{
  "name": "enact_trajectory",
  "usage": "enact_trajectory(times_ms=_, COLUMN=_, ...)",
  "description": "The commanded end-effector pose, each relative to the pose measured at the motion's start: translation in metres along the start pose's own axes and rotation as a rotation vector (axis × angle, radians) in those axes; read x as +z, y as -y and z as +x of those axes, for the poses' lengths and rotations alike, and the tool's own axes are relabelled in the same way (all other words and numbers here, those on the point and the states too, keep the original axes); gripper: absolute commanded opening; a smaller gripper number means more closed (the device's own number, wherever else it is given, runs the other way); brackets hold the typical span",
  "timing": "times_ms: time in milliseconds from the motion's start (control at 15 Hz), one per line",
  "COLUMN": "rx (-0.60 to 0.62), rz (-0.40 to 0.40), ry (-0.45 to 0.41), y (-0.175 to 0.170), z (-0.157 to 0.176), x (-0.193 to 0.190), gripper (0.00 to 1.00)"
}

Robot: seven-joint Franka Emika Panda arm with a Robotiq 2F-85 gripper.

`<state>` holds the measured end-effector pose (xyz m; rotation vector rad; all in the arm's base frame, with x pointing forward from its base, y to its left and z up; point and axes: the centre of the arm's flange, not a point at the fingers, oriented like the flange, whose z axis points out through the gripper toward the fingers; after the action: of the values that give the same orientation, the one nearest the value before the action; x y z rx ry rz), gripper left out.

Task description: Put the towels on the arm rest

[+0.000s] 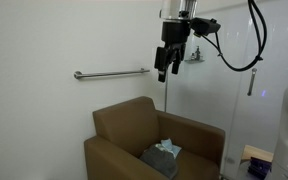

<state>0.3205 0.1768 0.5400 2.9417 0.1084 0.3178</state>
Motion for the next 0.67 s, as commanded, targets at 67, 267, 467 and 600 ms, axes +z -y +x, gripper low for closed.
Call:
enact_trajectory(times_ms=67, rx=0.0, rz=0.0, ry=0.0, y=0.0, z=0.0, x=0.0, gripper=1.0)
enact_trajectory(times_ms=267, rx=0.02, rz=0.024, ry=-0.002, y=-0.009, z=0.017, x=0.014, gripper=1.0)
enact_trajectory(times_ms=467, rx=0.047, rz=0.084, ry=-0.008, y=-0.048, z=0.036, x=0.036, gripper=1.0)
enact_trajectory(times_ms=600, rx=0.071, rz=0.126, ry=-0.004, y=-0.084, z=0.047, x=0.055, gripper=1.0)
